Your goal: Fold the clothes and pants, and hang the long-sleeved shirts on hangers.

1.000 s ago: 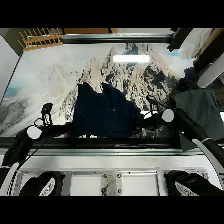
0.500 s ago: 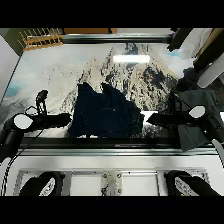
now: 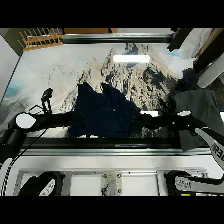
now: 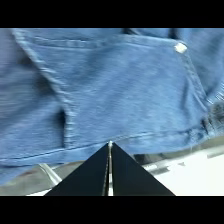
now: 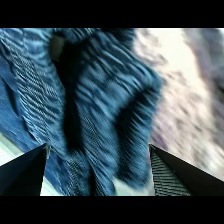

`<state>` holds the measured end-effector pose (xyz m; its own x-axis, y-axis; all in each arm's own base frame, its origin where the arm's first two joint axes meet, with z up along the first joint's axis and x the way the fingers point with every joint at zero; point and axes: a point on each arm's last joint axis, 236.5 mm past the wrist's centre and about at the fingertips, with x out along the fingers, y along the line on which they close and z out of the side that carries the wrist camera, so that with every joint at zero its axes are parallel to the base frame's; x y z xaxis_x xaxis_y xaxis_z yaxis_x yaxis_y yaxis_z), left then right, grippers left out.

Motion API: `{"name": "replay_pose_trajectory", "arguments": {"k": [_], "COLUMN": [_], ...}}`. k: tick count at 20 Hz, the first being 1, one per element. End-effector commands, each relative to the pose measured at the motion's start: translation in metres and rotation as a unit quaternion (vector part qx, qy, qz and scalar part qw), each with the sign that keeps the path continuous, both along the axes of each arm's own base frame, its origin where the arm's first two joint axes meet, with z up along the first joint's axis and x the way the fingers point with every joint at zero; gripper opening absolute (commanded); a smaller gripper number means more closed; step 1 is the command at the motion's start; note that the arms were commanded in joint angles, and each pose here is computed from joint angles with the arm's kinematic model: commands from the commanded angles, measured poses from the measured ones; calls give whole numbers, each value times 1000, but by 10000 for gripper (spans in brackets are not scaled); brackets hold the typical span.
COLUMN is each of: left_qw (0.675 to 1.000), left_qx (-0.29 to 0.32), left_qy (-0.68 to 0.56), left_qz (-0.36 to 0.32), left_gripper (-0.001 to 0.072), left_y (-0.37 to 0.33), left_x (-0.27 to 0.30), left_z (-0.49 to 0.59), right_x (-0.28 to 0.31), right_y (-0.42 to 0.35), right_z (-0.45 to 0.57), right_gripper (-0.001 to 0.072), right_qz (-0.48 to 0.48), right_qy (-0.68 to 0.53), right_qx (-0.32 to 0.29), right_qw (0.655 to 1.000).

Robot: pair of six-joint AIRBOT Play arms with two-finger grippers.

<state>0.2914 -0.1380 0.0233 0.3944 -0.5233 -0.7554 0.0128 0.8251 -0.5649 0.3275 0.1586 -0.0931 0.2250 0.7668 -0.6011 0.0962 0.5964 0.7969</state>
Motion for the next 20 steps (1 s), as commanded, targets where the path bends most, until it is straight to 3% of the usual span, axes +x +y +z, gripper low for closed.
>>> {"name": "replay_pose_trajectory", "arguments": {"k": [1,5,6,7,8,10,11,12,13,17,20], "left_qw": [999,998,998,998,998,998,998,998,998,998,998], "left_qx": [-4,-5,-5,-5,-5,-5,-5,-5,-5,-5,-5], "left_qy": [-26,-36,-36,-36,-36,-36,-36,-36,-36,-33,-33], "left_qz": [-31,-51,-54,-54,-53,-53,-53,-53,-53,-55,-55], "left_gripper": [14,14,14,14,14,14,14,14,14,14,14], "left_y": [-27,-42,-44,-43,-43,-43,-43,-43,-43,-44,-44], "left_x": [-1,-5,-6,-6,-6,-6,-6,-6,-6,-8,-8], "left_z": [6,8,8,8,8,8,8,8,8,8,7], "right_x": [6,10,12,13,13,12,12,13,15,46,105], "right_y": [28,57,64,71,77,89,95,100,105,107,47], "right_z": [-7,-5,-3,-2,0,3,4,6,9,45,124], "right_gripper": [715,704,643,511,450,446,409,165,40,37,37], "right_qz": [12,29,29,34,39,53,61,71,82,75,-14], "right_qy": [-10,-28,-33,-39,-46,-54,-58,-67,-83,-137,-181], "right_qx": [15,-1,0,-1,-3,-3,-2,-3,-5,-9,-50], "right_qw": [1000,999,999,999,998,997,996,995,993,988,982]}}
